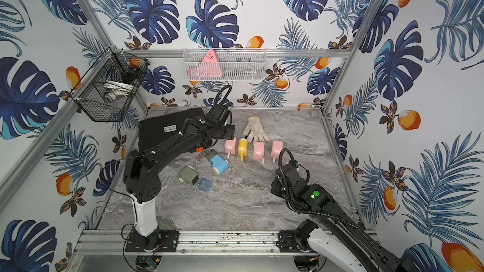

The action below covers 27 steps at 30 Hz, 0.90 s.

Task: Put the tray back into the pencil sharpener
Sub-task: Place the pencil sharpener at the center of the board, then pick up the container from the center of the board.

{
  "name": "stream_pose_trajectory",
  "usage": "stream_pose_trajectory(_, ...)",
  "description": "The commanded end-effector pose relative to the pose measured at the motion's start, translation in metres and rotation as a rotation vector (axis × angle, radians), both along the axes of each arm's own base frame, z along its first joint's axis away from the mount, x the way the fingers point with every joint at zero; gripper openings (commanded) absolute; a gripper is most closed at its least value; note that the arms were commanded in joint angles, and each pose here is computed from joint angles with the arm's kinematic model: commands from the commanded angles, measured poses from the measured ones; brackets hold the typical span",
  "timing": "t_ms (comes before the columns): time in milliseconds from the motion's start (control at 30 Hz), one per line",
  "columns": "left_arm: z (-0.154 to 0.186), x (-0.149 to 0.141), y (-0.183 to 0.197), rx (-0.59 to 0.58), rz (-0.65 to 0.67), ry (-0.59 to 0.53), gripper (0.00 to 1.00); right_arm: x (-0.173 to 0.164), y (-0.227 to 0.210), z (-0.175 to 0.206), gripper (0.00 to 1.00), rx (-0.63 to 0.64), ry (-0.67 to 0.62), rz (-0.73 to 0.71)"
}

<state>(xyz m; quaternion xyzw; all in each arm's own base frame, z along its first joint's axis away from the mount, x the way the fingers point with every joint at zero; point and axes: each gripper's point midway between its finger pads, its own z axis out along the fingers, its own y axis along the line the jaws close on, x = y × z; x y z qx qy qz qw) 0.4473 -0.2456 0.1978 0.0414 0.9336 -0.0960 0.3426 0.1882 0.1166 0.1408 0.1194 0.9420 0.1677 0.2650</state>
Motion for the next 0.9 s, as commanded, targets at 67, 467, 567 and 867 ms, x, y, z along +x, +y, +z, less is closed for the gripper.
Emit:
stream_pose_trajectory(67,0.025,-0.029,0.025,-0.074,0.049,-0.097,0.69,0.008,0.044,0.023,0.4,0.047,-0.074,0.278)
stream_pose_trajectory(467,0.012,-0.122,0.097,-0.113,0.19,-0.035,0.67,0.023,0.131,0.016,0.51,-0.022,-0.071,0.574)
stream_pose_trajectory(567,0.002,-0.143,0.111,-0.094,0.213,0.007,0.67,0.02,0.152,0.006,0.54,-0.05,-0.066,0.634)
stream_pose_trajectory(867,-0.046,-0.19,0.113,-0.127,0.131,0.123,0.67,0.022,0.176,-0.011,0.56,-0.028,-0.036,0.644)
